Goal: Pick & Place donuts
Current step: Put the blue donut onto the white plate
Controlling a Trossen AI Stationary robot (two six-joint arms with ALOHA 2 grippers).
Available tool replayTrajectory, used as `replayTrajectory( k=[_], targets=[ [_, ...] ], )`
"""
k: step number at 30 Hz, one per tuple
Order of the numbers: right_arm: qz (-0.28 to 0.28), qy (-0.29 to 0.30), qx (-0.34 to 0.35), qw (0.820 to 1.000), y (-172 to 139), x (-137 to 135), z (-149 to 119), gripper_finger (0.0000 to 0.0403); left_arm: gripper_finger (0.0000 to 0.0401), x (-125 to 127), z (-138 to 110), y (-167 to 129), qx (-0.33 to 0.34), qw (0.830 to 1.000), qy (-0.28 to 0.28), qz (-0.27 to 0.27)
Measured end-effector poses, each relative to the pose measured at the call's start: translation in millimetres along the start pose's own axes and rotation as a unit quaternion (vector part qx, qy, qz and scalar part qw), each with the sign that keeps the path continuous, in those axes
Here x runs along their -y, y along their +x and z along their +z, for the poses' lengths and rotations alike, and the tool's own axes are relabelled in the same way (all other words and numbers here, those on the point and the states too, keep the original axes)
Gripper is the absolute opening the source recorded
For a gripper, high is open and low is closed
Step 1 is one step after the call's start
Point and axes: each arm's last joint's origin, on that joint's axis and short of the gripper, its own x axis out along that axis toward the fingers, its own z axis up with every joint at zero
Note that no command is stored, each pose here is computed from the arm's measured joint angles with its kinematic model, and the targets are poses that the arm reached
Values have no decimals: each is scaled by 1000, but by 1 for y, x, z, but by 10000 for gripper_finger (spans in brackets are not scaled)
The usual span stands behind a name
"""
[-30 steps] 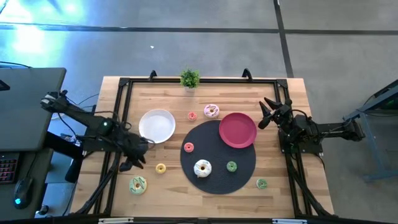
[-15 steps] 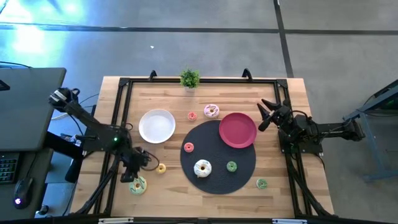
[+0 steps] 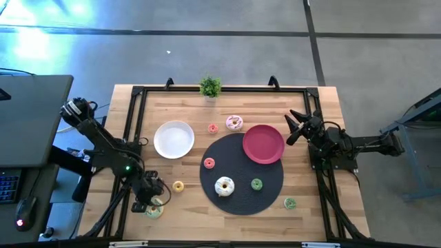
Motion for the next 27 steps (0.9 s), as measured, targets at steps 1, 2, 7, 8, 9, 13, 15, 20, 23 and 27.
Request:
replayTrajectory(
  k=[1, 2, 7, 8, 9, 13, 15, 20, 23, 27],
  targets=[
    [0, 0, 0, 1000, 0, 0, 0, 158, 211, 1, -1, 2, 0, 1000, 1, 4],
    [0, 0, 0, 1000, 0, 0, 0, 158, 211, 1, -1, 4, -2, 1000, -2, 9],
    [3, 0, 0, 1000, 0, 0, 0, 161, 211, 1, -2, 10, -11, 999, -26, 17],
    [4, 0, 0, 1000, 0, 0, 0, 161, 211, 1, -1, 11, -9, 999, -32, 17],
    [4, 0, 0, 1000, 0, 0, 0, 161, 209, 1, -1, 11, -6, 999, -35, 18],
    [5, 1, 0, 1000, 0, 0, 0, 162, 172, 1, -1, 11, -3, 999, -48, 21],
    [13, 0, -1, 1000, 0, -1, 0, 163, 138, 1, 0, 11, 6, 998, -58, 24],
    [28, 9, -1, 1000, 0, -2, 0, 162, 41, 0, 2, 11, 42, 992, -109, 49],
    [30, 23, -5, 999, 0, -2, -1, 163, 9, -2, 3, 9, 54, 986, -148, 53],
    [31, 30, -13, 999, 0, -2, -3, 163, 21, -8, 12, -2, 115, 969, -204, 82]
  ],
)
